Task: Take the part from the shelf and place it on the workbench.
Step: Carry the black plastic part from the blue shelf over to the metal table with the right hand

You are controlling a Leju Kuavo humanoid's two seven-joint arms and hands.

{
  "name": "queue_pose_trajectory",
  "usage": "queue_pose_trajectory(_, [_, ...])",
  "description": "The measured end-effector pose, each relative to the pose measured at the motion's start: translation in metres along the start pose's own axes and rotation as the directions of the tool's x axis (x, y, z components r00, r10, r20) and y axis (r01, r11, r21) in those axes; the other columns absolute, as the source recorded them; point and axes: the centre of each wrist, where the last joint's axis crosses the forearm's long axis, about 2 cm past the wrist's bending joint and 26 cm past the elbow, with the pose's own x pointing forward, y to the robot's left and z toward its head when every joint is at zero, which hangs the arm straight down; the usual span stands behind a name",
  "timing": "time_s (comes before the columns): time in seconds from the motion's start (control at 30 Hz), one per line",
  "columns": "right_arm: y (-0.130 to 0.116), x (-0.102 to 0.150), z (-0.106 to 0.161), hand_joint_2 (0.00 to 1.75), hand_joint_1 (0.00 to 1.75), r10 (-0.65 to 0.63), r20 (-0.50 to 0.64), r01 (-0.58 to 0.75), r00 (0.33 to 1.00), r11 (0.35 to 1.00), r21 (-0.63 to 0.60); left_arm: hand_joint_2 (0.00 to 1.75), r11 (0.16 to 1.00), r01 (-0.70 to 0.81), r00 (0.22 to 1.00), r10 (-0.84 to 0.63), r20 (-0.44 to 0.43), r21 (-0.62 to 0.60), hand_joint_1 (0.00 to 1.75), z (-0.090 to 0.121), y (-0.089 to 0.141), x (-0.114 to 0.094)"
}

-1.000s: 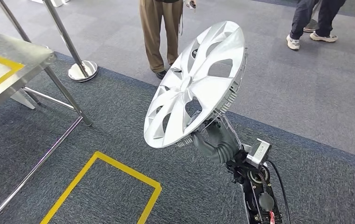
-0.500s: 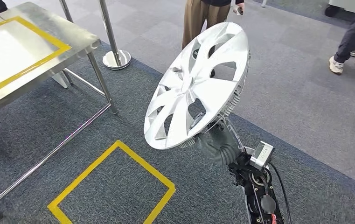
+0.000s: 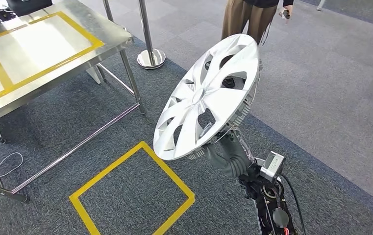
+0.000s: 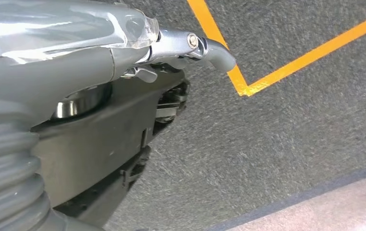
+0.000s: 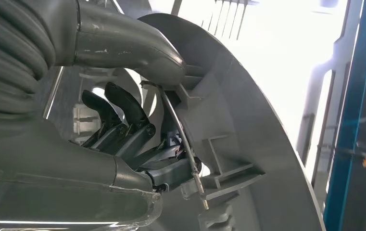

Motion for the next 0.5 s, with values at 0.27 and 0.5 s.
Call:
queue_pose_trajectory(0.27, [0.0006,0.0016,0.0020,1.75,1.75,0.005,0.002,-0.005,1.000,1.000,0.000,1.75,1.000,0.016,1.000,-0.016,-0.007,-0.024,0.00,-0.0019,-0.0015,0.0021])
queue_pose_trajectory(0.5, [0.0017,0.0020,0.0075,1.75,1.75,0.007,-0.008,-0.007,1.000,1.000,-0.001,1.75,1.000,0.015,1.000,-0.015,-0.009,-0.027,0.00,-0.0014,-0.0039,0.0008])
